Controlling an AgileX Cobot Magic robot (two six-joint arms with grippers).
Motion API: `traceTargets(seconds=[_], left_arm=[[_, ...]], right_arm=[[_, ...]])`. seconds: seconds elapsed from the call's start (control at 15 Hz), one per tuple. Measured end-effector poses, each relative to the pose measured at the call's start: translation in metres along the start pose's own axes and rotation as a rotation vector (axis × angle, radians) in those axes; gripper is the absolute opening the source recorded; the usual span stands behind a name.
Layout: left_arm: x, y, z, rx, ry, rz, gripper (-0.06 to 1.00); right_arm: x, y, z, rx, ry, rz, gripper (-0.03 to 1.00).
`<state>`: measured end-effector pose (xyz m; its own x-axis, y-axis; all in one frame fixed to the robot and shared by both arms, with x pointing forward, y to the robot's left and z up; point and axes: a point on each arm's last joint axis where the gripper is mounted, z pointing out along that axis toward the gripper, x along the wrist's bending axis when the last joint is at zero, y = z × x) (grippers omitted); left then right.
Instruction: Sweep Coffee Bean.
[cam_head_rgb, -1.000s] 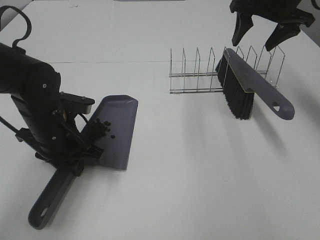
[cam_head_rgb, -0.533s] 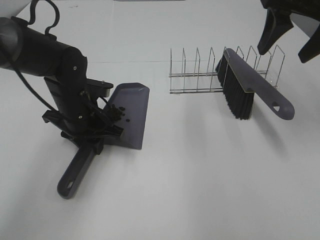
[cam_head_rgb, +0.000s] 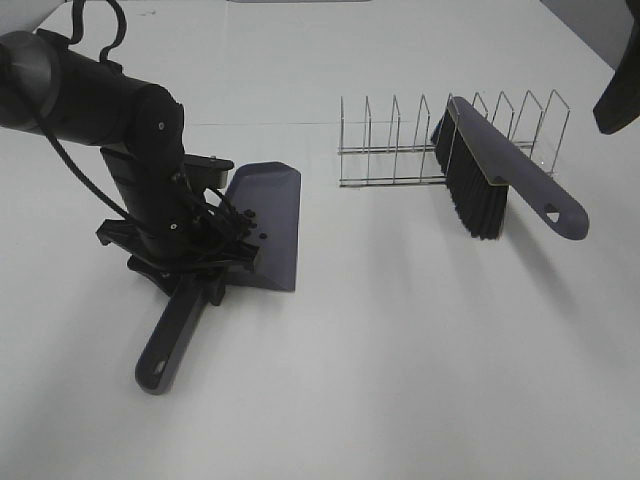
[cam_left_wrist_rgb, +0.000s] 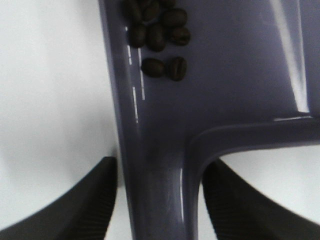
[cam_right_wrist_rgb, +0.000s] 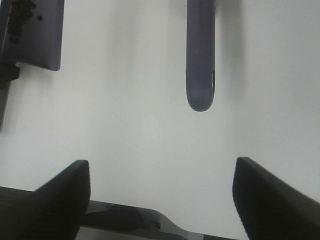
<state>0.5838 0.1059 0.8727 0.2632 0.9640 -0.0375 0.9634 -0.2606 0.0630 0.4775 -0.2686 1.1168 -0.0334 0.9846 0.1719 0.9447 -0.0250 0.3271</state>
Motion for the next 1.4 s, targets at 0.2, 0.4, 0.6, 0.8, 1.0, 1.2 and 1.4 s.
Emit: traceTargets(seconds=[0.2, 0.4, 0.6, 0.8, 1.0, 1.2, 1.4], left_arm=[[-0.001, -0.001, -0.01, 0.001, -0.007, -0.002, 0.69], [0.0, -0.007, -0.038, 0.019, -0.008, 0.045, 0.7], [0.019, -0.008, -0.077, -0.031, -0.028, 0.042, 0.7], [0.095, -0.007, -0.117, -0.11, -0.012, -0.076, 0.7], [0.166, -0.023, -0.151, -0.183, 0.026, -0.187, 0.7], [0.228, -0.066, -0.203, -0.28, 0.081, -0.353, 0.7], [0.212, -0.105, -0.228, -0.321, 0.083, -0.345, 0.7]], right_arm=[[0.003, -0.016, -0.03, -0.101, 0.006, 0.008, 0.7], [0.004, -0.026, -0.047, -0.161, 0.008, 0.007, 0.7], [0.005, -0.032, -0.056, -0.193, 0.013, 0.021, 0.7], [0.003, -0.039, -0.051, -0.174, 0.011, 0.031, 0.7], [0.002, -0.043, -0.042, -0.14, 0.007, 0.037, 0.7], [0.001, -0.045, -0.039, -0.132, 0.006, 0.038, 0.7], [0.002, -0.053, -0.052, -0.181, 0.012, 0.029, 0.7]])
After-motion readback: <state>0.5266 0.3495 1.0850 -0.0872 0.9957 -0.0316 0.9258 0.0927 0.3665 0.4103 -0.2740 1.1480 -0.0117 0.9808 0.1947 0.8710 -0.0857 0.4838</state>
